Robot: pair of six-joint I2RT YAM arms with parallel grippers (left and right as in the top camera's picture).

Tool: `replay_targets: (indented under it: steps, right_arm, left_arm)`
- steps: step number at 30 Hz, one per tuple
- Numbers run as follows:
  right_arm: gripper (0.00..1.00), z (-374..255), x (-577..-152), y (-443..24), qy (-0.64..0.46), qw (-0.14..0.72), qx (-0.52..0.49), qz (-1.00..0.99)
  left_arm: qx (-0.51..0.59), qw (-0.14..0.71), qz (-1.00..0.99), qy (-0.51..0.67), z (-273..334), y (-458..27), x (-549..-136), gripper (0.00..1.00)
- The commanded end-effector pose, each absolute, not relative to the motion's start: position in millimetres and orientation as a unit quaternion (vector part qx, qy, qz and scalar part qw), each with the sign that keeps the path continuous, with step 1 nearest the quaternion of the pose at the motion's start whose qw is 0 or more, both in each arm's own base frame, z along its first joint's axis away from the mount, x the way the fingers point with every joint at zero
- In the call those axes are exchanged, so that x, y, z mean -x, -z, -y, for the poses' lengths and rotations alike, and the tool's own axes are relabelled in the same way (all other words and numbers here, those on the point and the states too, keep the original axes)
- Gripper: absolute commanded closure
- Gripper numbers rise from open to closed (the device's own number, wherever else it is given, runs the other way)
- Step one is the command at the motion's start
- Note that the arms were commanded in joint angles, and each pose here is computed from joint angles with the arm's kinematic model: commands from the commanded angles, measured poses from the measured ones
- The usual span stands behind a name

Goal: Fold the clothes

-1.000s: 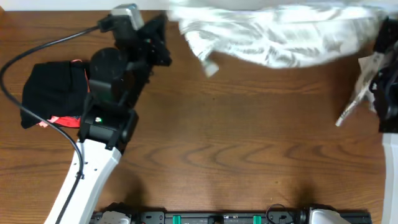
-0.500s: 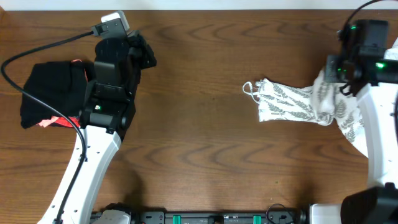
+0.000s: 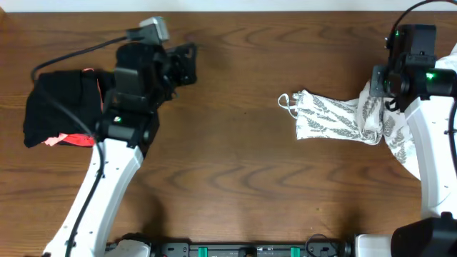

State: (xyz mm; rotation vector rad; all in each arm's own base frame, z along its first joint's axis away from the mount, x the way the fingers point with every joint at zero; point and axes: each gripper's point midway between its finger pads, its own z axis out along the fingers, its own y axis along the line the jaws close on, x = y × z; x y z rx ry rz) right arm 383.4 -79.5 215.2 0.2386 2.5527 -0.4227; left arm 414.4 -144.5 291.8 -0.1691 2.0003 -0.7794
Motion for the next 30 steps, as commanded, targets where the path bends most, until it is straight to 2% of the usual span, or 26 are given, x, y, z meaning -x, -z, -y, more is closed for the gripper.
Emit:
replay_targets:
  steps: [1,2,3,4,6,7,8,10,13,19,24,30]
  right_arm:
    - [0.99,97,-374,-233,0.207,0.281,-0.134,-0.927]
    - [0.98,96,-373,-232,0.206,0.278,-0.133,-0.929]
    - [0.89,95,-371,-231,0.204,0.275,-0.132,-0.930]
    - [0.71,95,-370,-230,0.204,0.271,-0.131,-0.931]
    - [0.52,95,-367,-228,0.205,0.264,-0.130,-0.934]
    - [0.39,95,-365,-227,0.205,0.260,-0.129,-0.935]
    - [0.23,95,-363,-226,0.205,0.254,-0.128,-0.936]
    - [0.07,95,-357,-223,0.204,0.243,-0.135,-0.939]
    - [0.01,94,-349,-219,0.201,0.229,-0.150,-0.940]
    - [0.01,94,-341,-215,0.200,0.212,-0.159,-0.943]
    - [0.01,94,-340,-215,0.200,0.212,-0.158,-0.943]
    - [0.01,93,-341,-215,0.199,0.213,-0.162,-0.943]
  left_arm:
    - [0.034,0.396,-0.830,0.391,199,-269,-404,0.67]
    - [0.020,0.383,-0.833,0.398,215,-260,-402,0.60]
    - [0.007,0.374,-0.835,0.404,230,-253,-400,0.47]
    - [-0.008,0.366,-0.835,0.410,247,-246,-398,0.33]
    - [-0.034,0.360,-0.830,0.425,275,-237,-395,0.10]
    - [-0.047,0.359,-0.826,0.433,289,-233,-394,0.02]
    - [-0.055,0.355,-0.823,0.441,303,-227,-393,0.02]
    - [-0.051,0.331,-0.828,0.450,323,-212,-392,0.02]
    - [-0.071,0.276,-0.838,0.465,348,-192,-392,0.02]
    - [-0.097,0.165,-0.853,0.486,388,-168,-404,0.02]
    - [-0.102,0.134,-0.856,0.488,407,-149,-412,0.02]
    - [-0.101,0.097,-0.869,0.474,417,-118,-398,0.02]
